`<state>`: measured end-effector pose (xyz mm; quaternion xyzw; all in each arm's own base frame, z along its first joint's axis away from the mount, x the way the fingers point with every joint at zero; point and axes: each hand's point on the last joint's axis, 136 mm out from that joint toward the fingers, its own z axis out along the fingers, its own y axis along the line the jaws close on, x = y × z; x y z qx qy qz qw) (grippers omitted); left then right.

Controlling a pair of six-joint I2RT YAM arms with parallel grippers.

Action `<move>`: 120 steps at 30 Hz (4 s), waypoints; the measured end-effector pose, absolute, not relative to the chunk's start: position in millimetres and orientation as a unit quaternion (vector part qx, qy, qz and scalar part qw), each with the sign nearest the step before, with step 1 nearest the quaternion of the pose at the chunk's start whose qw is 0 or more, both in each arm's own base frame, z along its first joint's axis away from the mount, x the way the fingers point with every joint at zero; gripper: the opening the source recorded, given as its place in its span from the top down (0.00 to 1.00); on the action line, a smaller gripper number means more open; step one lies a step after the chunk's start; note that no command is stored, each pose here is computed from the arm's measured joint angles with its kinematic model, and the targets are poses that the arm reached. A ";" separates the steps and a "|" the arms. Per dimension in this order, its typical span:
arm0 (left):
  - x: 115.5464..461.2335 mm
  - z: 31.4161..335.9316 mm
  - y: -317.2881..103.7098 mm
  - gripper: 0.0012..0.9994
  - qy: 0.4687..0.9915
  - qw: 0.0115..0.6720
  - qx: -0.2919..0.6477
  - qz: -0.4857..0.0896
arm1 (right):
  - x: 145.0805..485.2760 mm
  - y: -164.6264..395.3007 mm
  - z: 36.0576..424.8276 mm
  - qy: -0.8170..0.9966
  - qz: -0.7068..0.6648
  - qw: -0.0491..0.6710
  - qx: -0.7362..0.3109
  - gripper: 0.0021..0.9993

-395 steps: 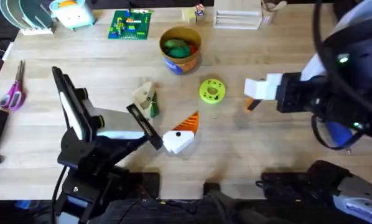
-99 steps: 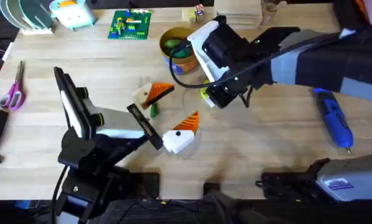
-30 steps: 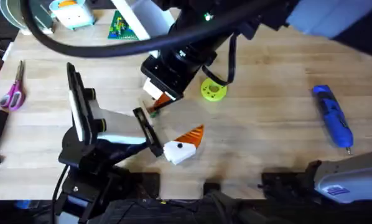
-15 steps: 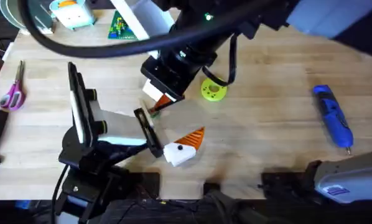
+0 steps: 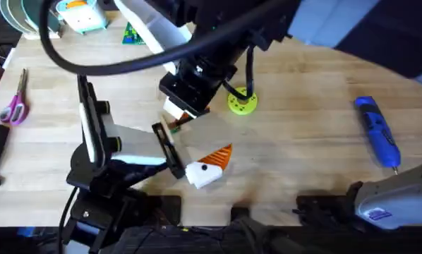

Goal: Pick up the gripper from the table and insert it into the empty holder that is missing its gripper. Then pick up a screw, insert it into the mounting hole, and use the screwdriver to tighten it. Finally, clean up the table by picking up the vegetable and placing it into the bucket.

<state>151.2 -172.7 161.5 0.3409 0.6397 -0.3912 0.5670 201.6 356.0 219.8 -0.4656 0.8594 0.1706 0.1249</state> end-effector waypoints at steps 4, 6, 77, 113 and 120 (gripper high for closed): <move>151.2 161.5 -172.7 0.01 0.640 0.567 0.341 -0.391 | 201.5 356.2 219.0 0.860 0.170 0.124 -0.466 1.00; 151.2 161.5 -172.7 0.01 0.640 0.567 0.341 -0.391 | 201.5 356.2 218.9 0.860 0.170 0.123 -0.465 1.00; 151.1 161.4 -172.7 0.99 0.639 0.568 0.342 -0.390 | 198.5 200.0 351.7 0.875 0.162 0.201 -0.409 0.14; 151.1 161.4 -172.7 0.99 0.639 0.568 0.342 -0.390 | 266.8 -78.4 162.3 0.999 -0.038 0.034 0.006 0.14; 151.1 161.4 -172.7 0.99 0.639 0.568 0.342 -0.390 | 237.2 -112.9 119.2 0.998 -0.052 -0.011 0.040 0.14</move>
